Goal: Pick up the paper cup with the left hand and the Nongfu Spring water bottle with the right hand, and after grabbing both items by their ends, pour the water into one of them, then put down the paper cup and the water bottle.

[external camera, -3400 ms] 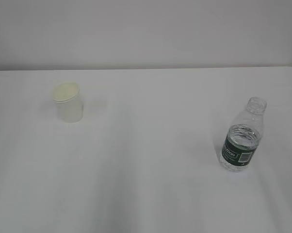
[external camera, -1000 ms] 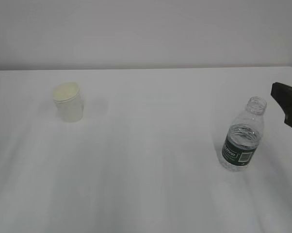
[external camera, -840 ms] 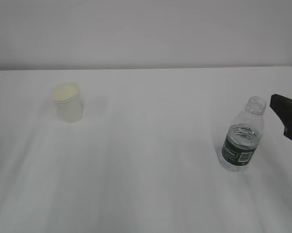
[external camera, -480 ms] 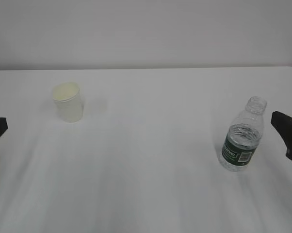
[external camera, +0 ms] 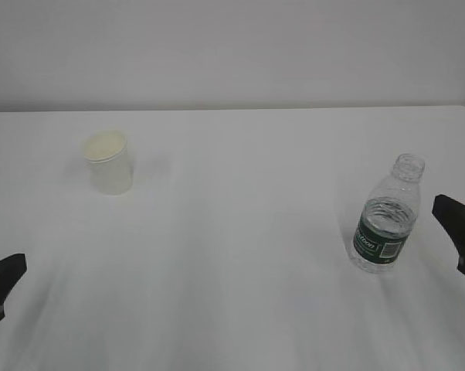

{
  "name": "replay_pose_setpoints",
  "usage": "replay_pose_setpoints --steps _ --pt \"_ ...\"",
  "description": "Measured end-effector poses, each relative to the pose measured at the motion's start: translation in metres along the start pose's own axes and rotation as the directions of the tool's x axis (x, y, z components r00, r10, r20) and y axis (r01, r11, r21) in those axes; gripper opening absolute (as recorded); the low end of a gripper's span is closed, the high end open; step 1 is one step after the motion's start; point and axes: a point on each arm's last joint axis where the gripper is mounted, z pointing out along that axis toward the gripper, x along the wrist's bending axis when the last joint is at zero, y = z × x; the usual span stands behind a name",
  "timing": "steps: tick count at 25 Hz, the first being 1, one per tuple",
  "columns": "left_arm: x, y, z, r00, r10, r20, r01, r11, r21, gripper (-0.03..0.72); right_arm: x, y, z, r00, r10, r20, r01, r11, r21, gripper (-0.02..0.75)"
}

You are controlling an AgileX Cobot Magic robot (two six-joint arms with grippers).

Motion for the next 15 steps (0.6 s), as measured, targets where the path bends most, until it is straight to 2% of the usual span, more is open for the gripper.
replay_pose_setpoints --steps 10,15 --pt "-0.005 0.006 0.002 0.999 0.020 0.051 -0.015 0.996 -0.088 0.524 0.003 -0.012 0.005 0.999 -0.017 -0.034 0.019 0.999 0.045 0.530" --pt "-0.006 0.008 0.002 0.998 0.023 0.061 -0.016 0.994 -0.111 0.524 0.006 -0.024 0.006 0.998 -0.002 -0.057 0.002 1.000 0.010 0.530"
